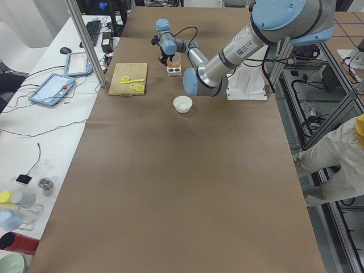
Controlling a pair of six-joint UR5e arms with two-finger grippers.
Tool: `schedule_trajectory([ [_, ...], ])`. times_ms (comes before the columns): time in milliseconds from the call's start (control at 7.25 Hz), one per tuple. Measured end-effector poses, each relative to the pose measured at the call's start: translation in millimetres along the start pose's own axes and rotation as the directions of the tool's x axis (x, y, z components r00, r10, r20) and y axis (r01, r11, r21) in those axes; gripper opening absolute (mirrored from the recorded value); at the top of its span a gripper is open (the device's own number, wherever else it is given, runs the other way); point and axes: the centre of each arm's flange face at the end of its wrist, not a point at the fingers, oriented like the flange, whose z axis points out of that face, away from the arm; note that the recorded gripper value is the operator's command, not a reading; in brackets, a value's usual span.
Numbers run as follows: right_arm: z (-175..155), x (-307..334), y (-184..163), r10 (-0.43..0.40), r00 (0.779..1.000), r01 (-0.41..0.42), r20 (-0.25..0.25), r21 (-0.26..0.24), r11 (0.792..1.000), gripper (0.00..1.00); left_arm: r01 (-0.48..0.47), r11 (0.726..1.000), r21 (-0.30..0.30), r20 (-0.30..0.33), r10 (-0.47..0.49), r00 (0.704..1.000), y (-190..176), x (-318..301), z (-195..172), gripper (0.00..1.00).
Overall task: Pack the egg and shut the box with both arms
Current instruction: 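Lower the egg into the empty slot and open the left gripper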
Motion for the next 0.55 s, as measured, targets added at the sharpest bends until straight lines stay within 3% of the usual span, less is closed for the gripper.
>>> schedule_trajectory([
  [552, 3, 0, 0, 0.001, 1.0, -0.001, 0.0, -0.006, 1.0, 1.0, -0.026, 1.0, 0.003, 0.024, 0.026, 0.999, 9, 22, 34, 0.16],
])
